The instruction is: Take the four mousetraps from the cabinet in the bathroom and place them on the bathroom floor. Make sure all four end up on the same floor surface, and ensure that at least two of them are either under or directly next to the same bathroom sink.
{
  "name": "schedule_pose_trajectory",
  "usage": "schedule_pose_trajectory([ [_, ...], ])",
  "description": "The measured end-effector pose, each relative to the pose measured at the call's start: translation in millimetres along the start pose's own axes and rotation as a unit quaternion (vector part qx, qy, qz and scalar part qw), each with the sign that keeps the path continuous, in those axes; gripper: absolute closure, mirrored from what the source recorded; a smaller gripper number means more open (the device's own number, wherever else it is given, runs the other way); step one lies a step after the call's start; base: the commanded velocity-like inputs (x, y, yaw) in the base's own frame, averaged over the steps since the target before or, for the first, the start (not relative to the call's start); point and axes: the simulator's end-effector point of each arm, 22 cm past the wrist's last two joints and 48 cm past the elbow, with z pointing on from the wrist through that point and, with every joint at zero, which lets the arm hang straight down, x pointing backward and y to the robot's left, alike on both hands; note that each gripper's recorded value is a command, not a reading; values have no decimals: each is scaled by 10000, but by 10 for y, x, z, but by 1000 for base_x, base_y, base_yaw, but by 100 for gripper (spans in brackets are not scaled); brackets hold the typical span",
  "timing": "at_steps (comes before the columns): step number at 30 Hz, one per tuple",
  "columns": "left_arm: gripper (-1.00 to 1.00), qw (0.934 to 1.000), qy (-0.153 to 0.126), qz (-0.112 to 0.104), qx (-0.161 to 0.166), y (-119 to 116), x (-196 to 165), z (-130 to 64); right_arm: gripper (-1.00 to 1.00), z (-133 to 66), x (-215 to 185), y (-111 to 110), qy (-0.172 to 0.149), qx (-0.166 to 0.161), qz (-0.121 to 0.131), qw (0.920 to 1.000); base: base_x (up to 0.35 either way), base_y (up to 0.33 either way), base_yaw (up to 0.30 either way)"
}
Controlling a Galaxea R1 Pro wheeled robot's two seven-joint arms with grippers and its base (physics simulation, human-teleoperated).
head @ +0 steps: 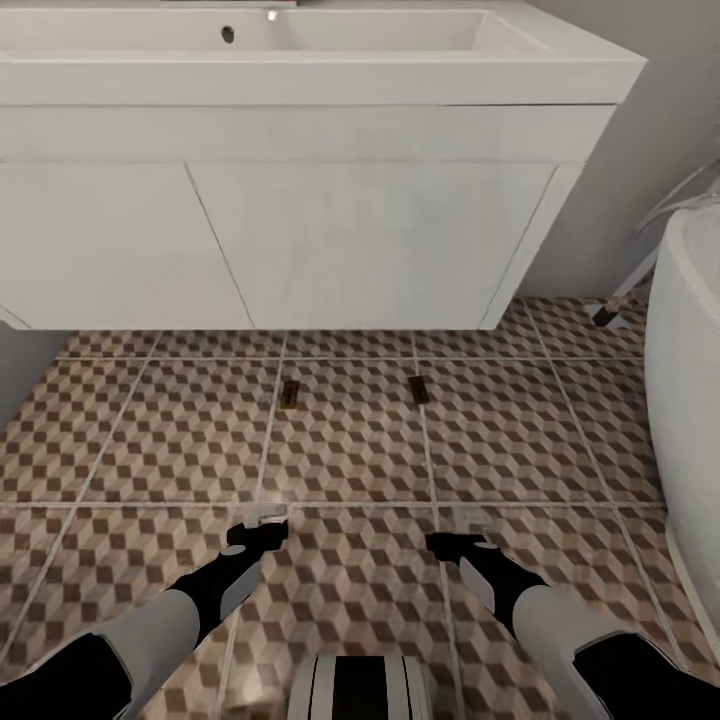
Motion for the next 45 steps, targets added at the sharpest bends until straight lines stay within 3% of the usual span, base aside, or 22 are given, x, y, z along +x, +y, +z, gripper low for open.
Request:
schedule_pose_trajectory([
  [22,-100,10000,-25,6,3,-4,-11,-2,-100,-1,2,-15,5,14,-6,10000,-326,0,0],
  [45,-100,10000,-63,-3,6,-15,-56,-29,-100,-32,-39,-7,-36,9,-1,10000,-34,0,0],
])
